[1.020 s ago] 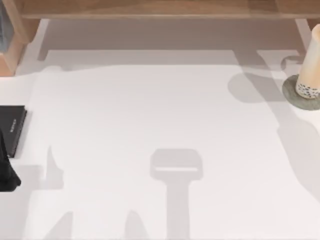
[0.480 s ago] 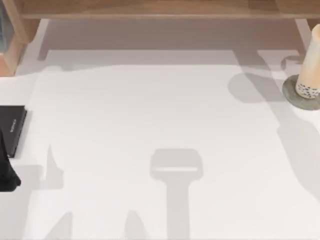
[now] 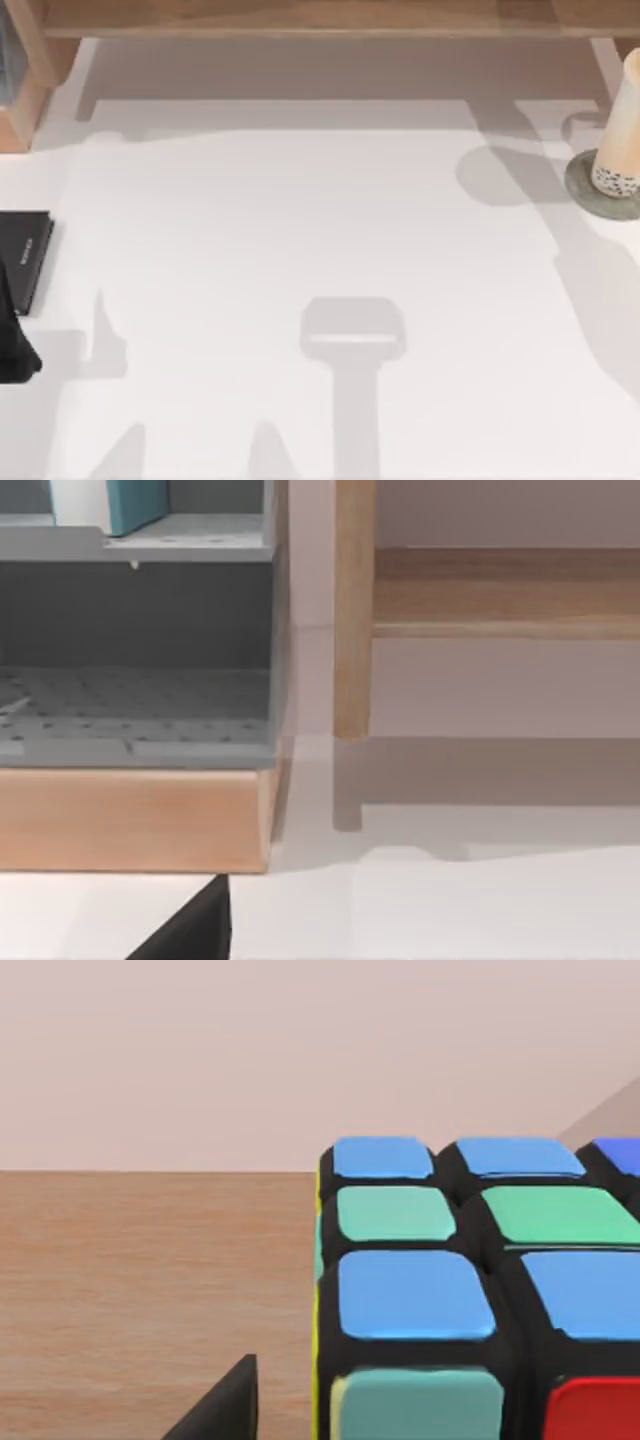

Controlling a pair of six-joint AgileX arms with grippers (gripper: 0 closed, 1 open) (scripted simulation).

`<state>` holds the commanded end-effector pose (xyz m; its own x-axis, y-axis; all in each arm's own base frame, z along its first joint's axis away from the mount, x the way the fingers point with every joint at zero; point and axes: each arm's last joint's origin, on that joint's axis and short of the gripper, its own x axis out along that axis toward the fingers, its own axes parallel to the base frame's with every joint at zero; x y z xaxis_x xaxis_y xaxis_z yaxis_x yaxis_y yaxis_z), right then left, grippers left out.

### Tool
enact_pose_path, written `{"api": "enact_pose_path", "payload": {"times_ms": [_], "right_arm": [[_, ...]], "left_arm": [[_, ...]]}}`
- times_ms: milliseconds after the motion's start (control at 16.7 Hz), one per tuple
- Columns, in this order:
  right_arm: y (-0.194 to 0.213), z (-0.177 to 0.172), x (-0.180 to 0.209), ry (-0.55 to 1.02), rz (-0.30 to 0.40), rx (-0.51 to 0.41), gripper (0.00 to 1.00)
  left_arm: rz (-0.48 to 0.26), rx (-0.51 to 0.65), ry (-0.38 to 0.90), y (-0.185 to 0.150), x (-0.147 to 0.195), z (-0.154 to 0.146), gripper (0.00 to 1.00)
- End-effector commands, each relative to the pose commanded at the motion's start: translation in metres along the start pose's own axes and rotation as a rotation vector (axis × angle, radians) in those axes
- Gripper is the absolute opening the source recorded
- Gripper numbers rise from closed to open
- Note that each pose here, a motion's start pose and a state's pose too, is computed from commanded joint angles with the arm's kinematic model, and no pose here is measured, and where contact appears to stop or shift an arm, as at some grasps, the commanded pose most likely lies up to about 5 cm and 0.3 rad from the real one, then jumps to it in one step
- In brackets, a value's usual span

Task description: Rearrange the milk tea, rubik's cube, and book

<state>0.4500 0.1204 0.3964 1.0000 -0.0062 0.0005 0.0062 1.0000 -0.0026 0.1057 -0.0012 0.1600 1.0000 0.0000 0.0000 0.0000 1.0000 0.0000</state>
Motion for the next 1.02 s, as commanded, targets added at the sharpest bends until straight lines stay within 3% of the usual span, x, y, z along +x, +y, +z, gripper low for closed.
{"api": "enact_pose_path", "payload": {"times_ms": [1020], "right_arm": [[0.001, 0.0, -0.031, -0.001, 0.003, 0.0, 1.0]], "left_arm": [[0.0, 0.0, 0.0, 0.0, 0.0, 0.0, 1.0]]}}
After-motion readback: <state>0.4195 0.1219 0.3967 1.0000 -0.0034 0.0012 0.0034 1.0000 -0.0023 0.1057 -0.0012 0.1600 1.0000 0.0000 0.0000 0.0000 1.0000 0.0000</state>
